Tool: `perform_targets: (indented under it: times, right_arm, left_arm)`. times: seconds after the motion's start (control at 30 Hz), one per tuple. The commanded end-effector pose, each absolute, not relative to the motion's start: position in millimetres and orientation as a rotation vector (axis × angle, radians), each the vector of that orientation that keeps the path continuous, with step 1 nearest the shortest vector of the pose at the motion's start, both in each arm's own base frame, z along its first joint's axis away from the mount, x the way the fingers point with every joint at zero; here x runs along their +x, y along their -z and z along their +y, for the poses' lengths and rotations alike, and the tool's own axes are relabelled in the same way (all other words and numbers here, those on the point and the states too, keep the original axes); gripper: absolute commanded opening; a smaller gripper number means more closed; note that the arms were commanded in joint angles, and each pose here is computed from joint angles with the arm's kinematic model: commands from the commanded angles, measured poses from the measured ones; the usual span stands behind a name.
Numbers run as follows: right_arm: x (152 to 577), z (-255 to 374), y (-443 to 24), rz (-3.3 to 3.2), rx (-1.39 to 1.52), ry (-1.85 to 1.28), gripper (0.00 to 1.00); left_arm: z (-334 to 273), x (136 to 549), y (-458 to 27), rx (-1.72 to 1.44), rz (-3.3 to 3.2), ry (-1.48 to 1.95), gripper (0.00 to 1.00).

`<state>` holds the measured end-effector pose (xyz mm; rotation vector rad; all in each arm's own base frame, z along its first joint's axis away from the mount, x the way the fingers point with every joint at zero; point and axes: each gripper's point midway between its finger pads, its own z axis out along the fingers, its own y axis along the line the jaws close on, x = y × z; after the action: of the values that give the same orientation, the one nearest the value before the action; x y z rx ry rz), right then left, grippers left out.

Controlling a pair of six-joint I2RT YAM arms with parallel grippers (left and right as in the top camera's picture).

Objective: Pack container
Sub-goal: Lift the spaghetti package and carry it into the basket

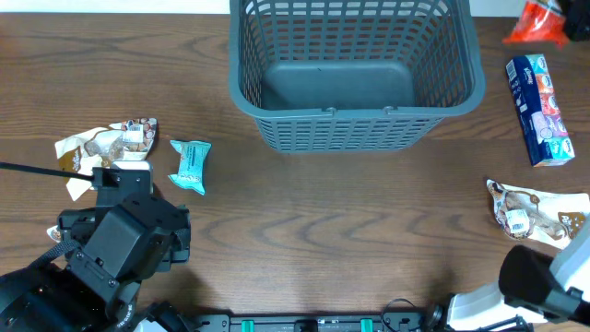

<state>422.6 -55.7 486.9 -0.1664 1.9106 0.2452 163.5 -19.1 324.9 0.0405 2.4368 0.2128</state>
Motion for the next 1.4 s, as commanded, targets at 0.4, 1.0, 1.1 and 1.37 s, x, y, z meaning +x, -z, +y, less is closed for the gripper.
perform_targets:
  times: [0.4,1.0,1.1,1.37]
  right_arm:
    - [461.3,62.8,-447.5,2.004,-0.355,-0.351,0.02]
    - [484.3,70.1,-328.7,2.365,-0.339,-0.439,0.01]
    - [482.5,64.4,-323.8,2.395,-0.32,-0.394,0.02]
    - [472.1,56.3,-300.7,2.501,-0.328,-0.336,0.02]
  left_arm:
    - [-15.1,163.7,-329.3,0.032,2.42,-0.232,0.99]
    - [-15.1,163.7,-329.3,0.032,2.42,-0.232,0.99]
    - [-15.1,163.7,-329.3,0.032,2.42,-0.232,0.99]
    - [-15.1,163.7,-329.3,0.032,2.42,-0.232,0.99]
